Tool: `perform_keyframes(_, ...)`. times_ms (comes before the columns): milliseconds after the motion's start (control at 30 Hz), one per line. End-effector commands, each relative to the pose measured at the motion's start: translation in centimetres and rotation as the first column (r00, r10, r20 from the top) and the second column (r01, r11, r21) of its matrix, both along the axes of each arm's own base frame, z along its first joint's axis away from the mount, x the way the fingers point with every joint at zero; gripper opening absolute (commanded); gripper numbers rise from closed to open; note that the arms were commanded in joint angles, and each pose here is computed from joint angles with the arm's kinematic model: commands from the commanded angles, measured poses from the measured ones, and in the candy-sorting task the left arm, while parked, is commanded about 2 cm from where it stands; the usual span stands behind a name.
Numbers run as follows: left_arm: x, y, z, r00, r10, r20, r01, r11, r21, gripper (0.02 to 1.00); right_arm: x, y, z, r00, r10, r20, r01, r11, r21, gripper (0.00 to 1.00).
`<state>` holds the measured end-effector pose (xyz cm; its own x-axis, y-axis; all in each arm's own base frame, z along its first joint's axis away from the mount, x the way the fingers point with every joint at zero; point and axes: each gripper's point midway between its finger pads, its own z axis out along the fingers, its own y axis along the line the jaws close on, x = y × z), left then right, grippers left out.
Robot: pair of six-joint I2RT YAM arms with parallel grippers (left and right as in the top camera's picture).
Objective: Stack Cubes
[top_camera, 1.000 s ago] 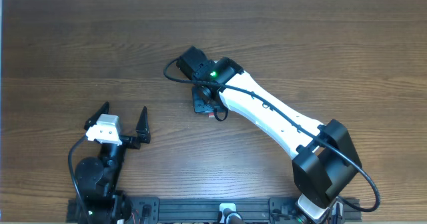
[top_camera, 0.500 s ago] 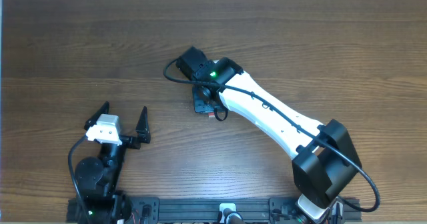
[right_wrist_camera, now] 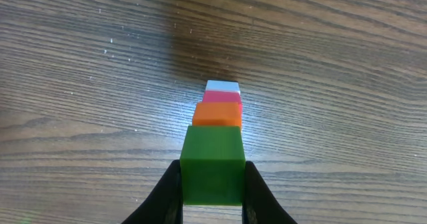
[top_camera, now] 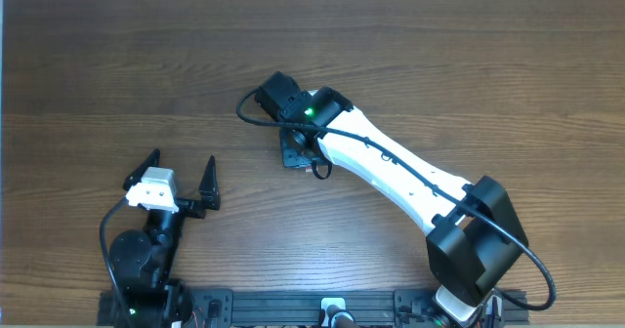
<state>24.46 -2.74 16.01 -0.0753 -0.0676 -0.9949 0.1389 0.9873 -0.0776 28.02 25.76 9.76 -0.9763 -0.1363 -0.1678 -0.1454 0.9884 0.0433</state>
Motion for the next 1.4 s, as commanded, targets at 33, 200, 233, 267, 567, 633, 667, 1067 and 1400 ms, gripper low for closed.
perform_keyframes(33, -0.02, -0.02, -0.16, 1.000, -0.006, -0.001, 0.006, 1.000, 0.010, 1.000, 0.09, -0.27, -0.57, 1.000, 0.001, 0.005, 0.000, 1.000, -0.028, 0.012)
perform_keyframes(200, -0.02, -0.02, -0.16, 1.000, -0.006, -0.001, 0.006, 1.000, 0.010, 1.000, 0.10, -0.28, -0.56, 1.000, 0.001, 0.005, 0.000, 1.000, -0.028, 0.012)
perform_keyframes(233, -0.02, -0.03, -0.16, 1.000, -0.006, -0.001, 0.006, 1.000, 0.010, 1.000, 0.10, -0.28, -0.56, 1.000, 0.001, 0.006, 0.000, 1.000, -0.028, 0.009)
perform_keyframes(267, -0.02, -0.03, -0.16, 1.000, -0.006, -0.001, 0.006, 1.000, 0.010, 1.000, 0.10, -0.28, -0.56, 1.000, 0.001, 0.006, 0.000, 1.000, -0.028, 0.012)
perform_keyframes(567, -0.02, -0.02, -0.16, 1.000, -0.006, -0.001, 0.006, 1.000, 0.010, 1.000, 0.21, -0.41, -0.55, 1.000, -0.001, 0.012, 0.001, 0.999, -0.036, 0.042)
perform_keyframes(633, -0.02, -0.03, -0.16, 1.000, -0.006, -0.001, 0.006, 1.000, 0.010, 1.000, 0.21, -0.41, -0.55, 1.000, -0.001, 0.012, 0.001, 0.999, -0.036, 0.110)
perform_keyframes(667, -0.02, -0.02, -0.16, 1.000, -0.006, -0.001, 0.006, 1.000, 0.010, 1.000, 0.21, -0.41, -0.55, 1.000, -0.001, 0.013, 0.001, 0.999, -0.036, 0.123)
perform_keyframes(1067, -0.02, -0.03, -0.16, 1.000, -0.006, -0.001, 0.006, 1.000, 0.010, 0.998, 0.10, -0.31, -0.59, 1.000, 0.004, 0.013, -0.003, 0.999, -0.037, 0.220)
perform_keyframes(1400, -0.02, -0.02, -0.16, 1.000, -0.006, -0.001, 0.006, 1.000, 0.010, 1.000, 0.06, -0.32, -0.72, 1.000, 0.003, 0.012, -0.003, 0.999, -0.037, 0.240)
